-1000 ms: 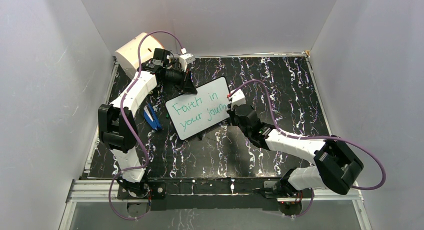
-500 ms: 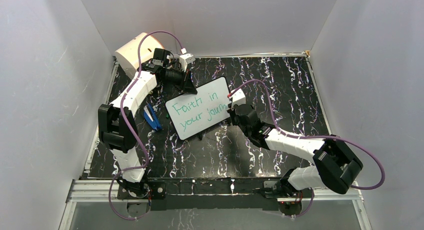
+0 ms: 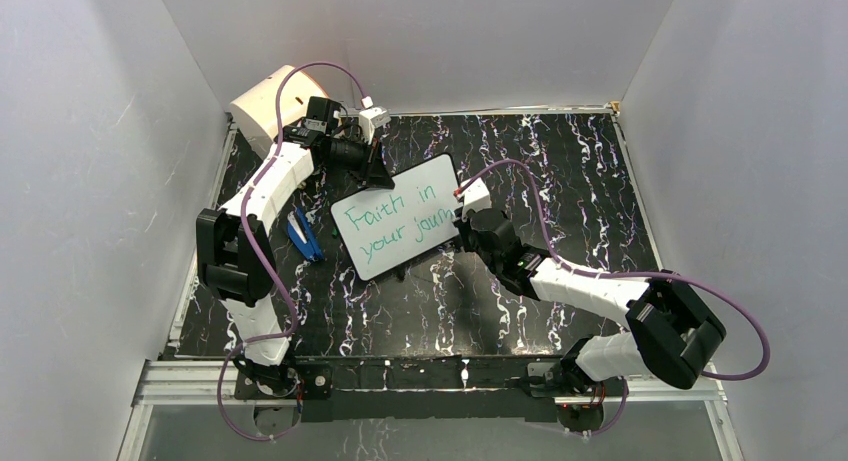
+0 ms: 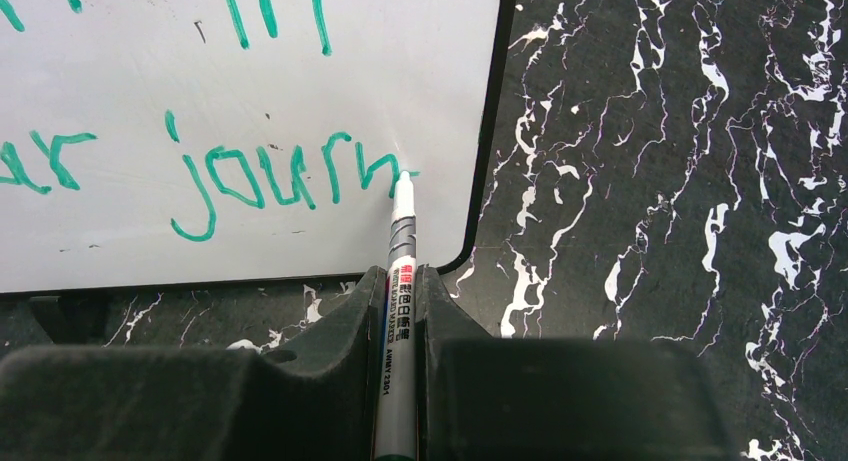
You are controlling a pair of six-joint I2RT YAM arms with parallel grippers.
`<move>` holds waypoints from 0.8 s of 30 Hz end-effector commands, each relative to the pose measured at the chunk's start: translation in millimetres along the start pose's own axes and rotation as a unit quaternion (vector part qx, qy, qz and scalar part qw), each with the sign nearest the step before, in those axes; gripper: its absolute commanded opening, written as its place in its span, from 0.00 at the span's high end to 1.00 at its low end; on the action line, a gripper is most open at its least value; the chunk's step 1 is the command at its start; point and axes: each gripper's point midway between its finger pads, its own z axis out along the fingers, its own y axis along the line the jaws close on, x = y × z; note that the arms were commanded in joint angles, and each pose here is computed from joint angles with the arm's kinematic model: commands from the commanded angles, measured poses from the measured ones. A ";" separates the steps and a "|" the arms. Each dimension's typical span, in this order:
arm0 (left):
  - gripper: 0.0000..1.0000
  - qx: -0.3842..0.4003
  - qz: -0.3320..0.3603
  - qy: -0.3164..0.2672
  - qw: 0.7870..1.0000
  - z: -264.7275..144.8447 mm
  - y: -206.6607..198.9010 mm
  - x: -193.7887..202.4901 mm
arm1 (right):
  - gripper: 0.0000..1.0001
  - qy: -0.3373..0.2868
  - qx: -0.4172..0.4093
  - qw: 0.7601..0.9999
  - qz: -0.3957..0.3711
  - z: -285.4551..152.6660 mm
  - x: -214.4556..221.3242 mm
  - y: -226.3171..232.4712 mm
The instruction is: Write a sentence on the whiteboard
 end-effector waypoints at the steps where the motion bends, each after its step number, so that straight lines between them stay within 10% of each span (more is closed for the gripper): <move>1: 1.00 -0.035 -0.033 0.076 0.996 14.7 17.7 43.0 | 1.00 -0.044 0.011 0.999 0.020 1.3 -27.5 -4.3; 24: 1.00 -0.033 -0.033 0.076 0.996 15.2 17.6 43.0 | 1.00 -0.063 0.005 0.998 0.026 0.6 -37.8 -6.9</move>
